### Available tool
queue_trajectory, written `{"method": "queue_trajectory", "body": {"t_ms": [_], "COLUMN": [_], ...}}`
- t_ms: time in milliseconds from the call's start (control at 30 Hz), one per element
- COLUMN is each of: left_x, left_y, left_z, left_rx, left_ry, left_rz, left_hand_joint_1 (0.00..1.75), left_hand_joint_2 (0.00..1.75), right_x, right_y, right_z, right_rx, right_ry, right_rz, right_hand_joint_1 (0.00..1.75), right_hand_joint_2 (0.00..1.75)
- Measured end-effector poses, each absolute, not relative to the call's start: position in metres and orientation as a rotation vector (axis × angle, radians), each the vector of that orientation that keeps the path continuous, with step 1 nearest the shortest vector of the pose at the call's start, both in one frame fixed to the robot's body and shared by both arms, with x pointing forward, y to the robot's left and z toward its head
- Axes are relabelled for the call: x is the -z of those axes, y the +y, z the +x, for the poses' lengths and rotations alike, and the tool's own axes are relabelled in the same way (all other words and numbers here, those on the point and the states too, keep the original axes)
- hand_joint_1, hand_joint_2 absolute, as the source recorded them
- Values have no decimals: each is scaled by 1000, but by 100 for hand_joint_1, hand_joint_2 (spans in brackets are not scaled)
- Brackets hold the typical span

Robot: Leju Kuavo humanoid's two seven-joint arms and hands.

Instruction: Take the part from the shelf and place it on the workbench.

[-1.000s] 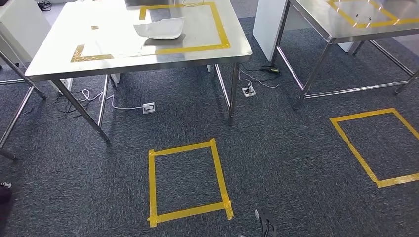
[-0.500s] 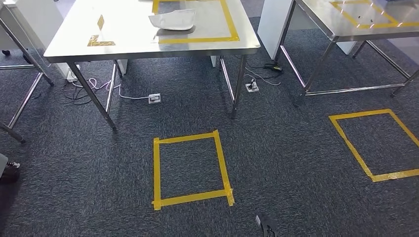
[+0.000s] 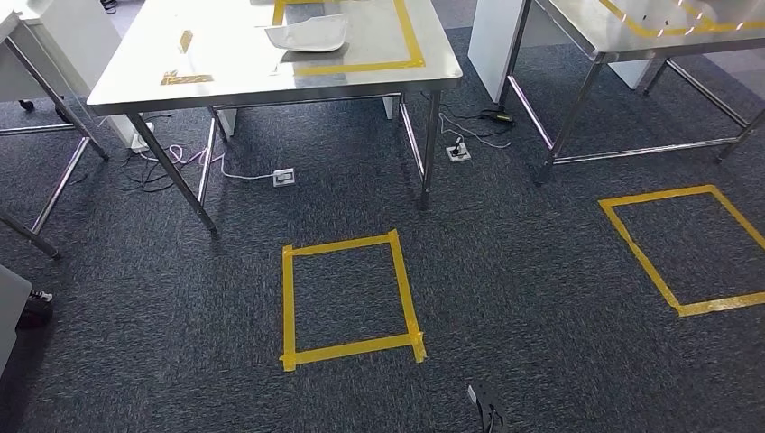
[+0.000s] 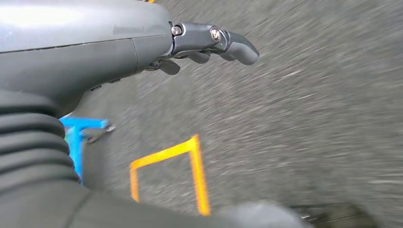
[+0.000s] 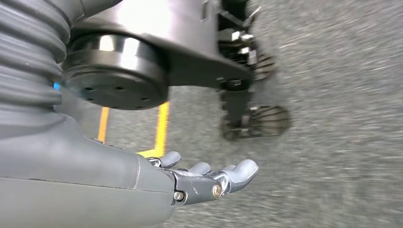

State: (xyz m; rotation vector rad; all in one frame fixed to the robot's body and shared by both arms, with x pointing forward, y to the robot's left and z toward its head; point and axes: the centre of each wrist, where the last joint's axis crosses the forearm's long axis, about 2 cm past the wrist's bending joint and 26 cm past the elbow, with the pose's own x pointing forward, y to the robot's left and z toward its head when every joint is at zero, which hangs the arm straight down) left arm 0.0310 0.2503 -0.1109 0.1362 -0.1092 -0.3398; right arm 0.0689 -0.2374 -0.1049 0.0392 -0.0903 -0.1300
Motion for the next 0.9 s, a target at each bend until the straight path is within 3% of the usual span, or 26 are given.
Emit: {"method": "queue_trajectory", "body": {"t_ms": [100, 133, 233, 267, 733, 833, 867, 900], "left_x": [113, 113, 114, 114, 113, 112, 112, 112], "left_y": [254, 255, 259, 261, 286, 289, 290, 290], "left_z": [11, 6, -6, -7, -3, -2, -1, 0], "left_rx": [299, 284, 239, 224, 22, -25, -39, -47], "left_ry": [-76, -68, -56, -58, -173, -199, -209, -213], "left_rz": [116, 108, 94, 91, 42, 23, 18, 15], "left_hand_joint_1": [0, 0, 0, 0, 0, 0, 0, 0], "left_hand_joint_2": [175, 131, 0, 0, 0, 0, 44, 58], "right_x": [103, 103, 103, 104, 111, 112, 112, 112], "right_y": [-243, -245, -252, -254, -278, -282, -283, -283], "right_z": [79, 80, 80, 77, 16, 7, 4, 2], "right_rx": [123, 121, 116, 112, 53, 41, 39, 38], "right_ry": [-149, -164, -195, -200, -213, -220, -221, -221], "right_rz": [34, 33, 25, 22, 8, 9, 8, 8], "right_hand_joint_1": [0, 0, 0, 0, 0, 0, 0, 0], "right_hand_joint_2": [175, 175, 44, 0, 0, 131, 175, 175]}}
